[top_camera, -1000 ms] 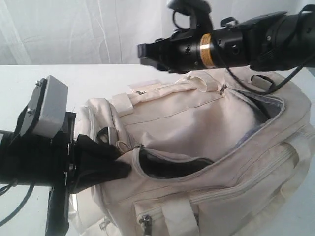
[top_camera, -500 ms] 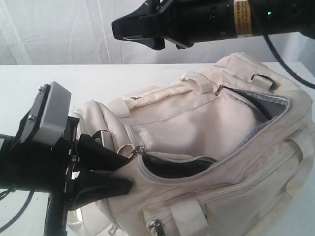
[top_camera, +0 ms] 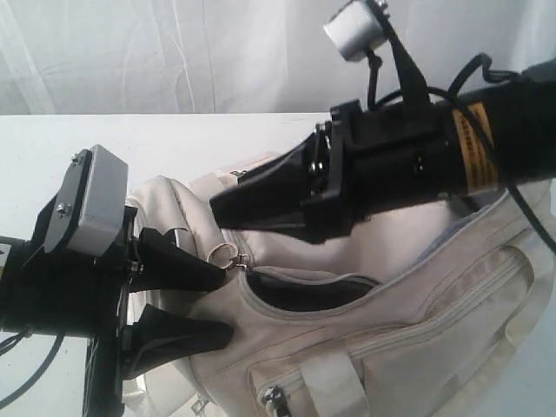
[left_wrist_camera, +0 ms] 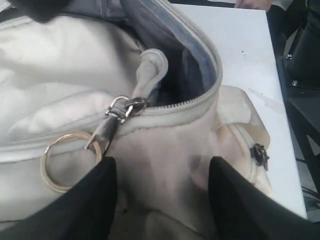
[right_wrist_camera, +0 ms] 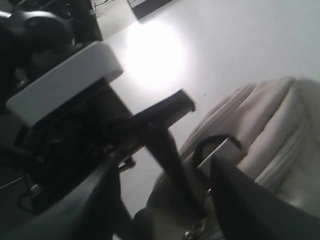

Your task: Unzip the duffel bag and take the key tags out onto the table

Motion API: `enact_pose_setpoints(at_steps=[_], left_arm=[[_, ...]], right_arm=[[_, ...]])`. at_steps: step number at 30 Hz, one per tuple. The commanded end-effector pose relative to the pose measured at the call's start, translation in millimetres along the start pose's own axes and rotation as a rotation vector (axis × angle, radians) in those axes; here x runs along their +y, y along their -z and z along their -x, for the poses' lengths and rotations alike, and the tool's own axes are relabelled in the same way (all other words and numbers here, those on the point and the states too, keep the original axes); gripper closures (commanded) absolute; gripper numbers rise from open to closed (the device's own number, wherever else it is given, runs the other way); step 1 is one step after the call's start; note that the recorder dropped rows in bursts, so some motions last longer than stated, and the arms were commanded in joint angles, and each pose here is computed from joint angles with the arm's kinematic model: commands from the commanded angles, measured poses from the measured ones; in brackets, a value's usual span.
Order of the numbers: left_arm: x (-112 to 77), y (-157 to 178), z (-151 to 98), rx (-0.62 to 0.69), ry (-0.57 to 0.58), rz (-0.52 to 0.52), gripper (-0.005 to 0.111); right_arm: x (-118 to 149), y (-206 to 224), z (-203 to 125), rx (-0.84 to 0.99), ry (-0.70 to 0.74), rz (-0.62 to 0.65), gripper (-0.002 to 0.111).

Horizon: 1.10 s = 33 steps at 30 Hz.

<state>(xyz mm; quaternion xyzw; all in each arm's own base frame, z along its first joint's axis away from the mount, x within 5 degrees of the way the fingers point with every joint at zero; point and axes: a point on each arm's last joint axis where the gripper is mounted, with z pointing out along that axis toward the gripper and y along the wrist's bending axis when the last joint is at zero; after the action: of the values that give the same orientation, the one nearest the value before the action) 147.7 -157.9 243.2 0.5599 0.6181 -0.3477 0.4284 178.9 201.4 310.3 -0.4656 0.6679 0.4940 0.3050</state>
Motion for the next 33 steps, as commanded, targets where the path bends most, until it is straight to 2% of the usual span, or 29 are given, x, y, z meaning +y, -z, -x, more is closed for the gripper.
enact_pose_setpoints(at_steps=[1, 7, 10, 13, 21, 25, 27, 29, 30, 33], left_arm=[[0.8, 2, -2, 0.034, -0.016, 0.036, 0.048], [2.6, 2, -4, 0.048, -0.020, 0.055, 0.048], [3.3, 2, -3, 0.048, -0.021, 0.060, 0.048], [3.1, 2, -3, 0.042, -0.017, 0.058, 0.048], [2.5, 2, -2, 0.035, -0.013, 0.052, 0.048], [-3.2, 2, 5, -0.044, 0.021, -0.011, 0.048], [-4.7, 2, 6, -0.053, 0.020, -0.027, 0.048], [-4.9, 2, 6, -0.057, 0.022, -0.030, 0.048], [-4.9, 2, 6, -0.057, 0.022, -0.030, 0.048], [-2.4, 2, 7, -0.060, -0.010, -0.005, 0.048]], right_arm=[[10, 3, -19, 0.031, -0.020, 0.051, 0.059], [16, 3, -47, 0.077, -0.082, 0.081, 0.064], [10, 2, -61, 0.095, -0.101, 0.022, 0.064], [4, 1, -70, 0.109, 0.001, -0.035, 0.064], [-1, 1, -70, 0.109, 0.037, -0.094, 0.058], [2, -5, -71, 0.126, 0.081, -0.091, 0.057], [3, -15, -69, 0.090, 0.103, -0.105, 0.060], [1, -24, -67, 0.057, 0.064, -0.136, 0.066], [0, -27, -69, 0.067, 0.061, -0.140, 0.072], [0, -27, -70, 0.077, 0.065, -0.142, 0.096]])
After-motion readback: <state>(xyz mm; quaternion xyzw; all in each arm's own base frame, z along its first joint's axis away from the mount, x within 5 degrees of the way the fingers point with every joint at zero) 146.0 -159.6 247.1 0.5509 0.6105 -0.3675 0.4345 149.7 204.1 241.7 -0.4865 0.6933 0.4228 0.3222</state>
